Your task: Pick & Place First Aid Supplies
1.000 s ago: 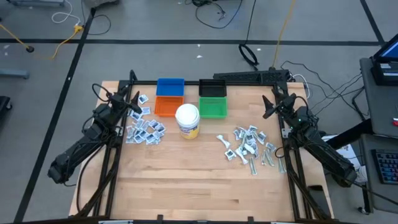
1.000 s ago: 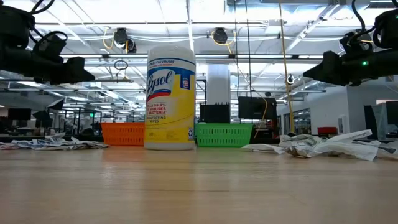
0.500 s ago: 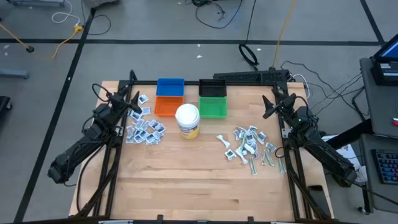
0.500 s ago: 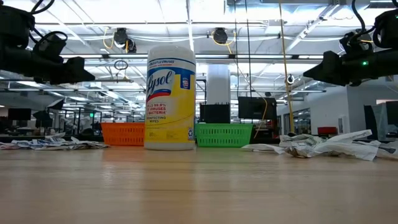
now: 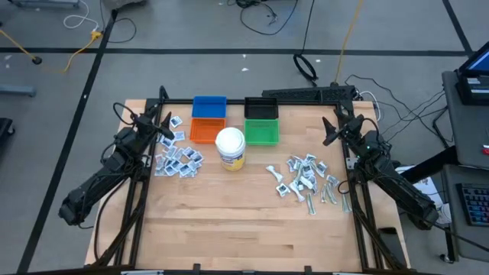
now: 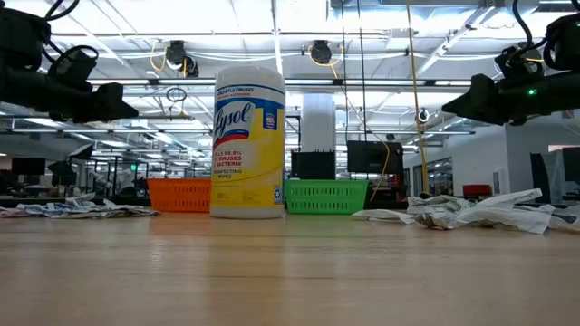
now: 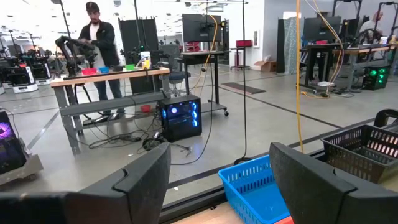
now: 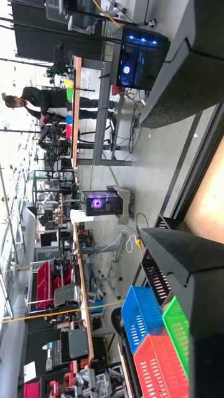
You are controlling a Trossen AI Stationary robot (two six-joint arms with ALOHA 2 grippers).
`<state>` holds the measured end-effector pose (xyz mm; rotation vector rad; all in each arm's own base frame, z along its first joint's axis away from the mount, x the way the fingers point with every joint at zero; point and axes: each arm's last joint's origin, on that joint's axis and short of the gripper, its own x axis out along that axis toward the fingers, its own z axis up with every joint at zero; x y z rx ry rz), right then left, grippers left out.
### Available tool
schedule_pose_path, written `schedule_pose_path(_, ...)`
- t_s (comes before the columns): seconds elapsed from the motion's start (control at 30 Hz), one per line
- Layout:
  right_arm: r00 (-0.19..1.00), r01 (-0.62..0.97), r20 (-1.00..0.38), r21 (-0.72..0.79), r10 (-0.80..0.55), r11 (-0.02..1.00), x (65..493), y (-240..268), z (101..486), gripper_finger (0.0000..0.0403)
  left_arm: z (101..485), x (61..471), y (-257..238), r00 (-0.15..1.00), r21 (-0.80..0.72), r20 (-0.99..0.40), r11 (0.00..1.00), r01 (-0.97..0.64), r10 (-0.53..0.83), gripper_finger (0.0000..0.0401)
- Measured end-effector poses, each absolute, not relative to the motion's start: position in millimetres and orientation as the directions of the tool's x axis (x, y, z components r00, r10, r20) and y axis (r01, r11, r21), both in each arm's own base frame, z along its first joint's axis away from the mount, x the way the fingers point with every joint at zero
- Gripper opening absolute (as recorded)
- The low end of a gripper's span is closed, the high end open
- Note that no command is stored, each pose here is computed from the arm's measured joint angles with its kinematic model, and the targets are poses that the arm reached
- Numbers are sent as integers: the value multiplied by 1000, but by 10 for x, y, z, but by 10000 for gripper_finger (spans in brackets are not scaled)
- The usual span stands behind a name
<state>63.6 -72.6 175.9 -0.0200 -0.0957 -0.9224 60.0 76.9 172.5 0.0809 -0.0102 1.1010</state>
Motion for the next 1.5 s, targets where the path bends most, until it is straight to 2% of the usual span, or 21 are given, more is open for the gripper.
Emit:
schedule_pose_path(0.23, 600, 797, 91, 24, -795, 604, 636, -726, 1758, 272, 1744, 588, 769, 426, 59, 38, 423, -904, 904, 273)
schedule_pose_path(0.37, 600, 797, 91, 24, -795, 604, 636, -726, 1758, 270, 1966, 562, 735, 437, 78, -14, 436, -896, 899, 273)
schedule_pose_path(0.5, 600, 797, 91, 24, -795, 604, 636, -726, 1759, 272, 2220, 537, 708, 430, 107, -150, 447, -888, 890, 274)
schedule_pose_path(0.6, 600, 797, 91, 24, -795, 604, 636, -726, 1758, 272, 2427, 545, 703, 426, 57, -284, 458, -887, 859, 273)
schedule_pose_path(0.9, 600, 796, 91, 24, -795, 604, 636, -726, 1758, 273, 3061, 857, 816, 438, -118, -562, 457, -882, 701, 274)
schedule_pose_path(1.07, 600, 796, 91, 24, -795, 604, 636, -726, 1758, 274, 3312, 1121, 849, 452, -111, -697, 538, -835, 557, 274)
schedule_pose_path(1.33, 600, 797, 91, 24, -795, 604, 636, -726, 1758, 270, 3486, 1579, 896, 440, -195, -829, 559, -806, 346, 273)
schedule_pose_path(1.5, 600, 797, 91, 24, -795, 604, 636, -726, 1758, 272, 3515, 1735, 868, 386, -232, -895, 506, -831, 224, 273)
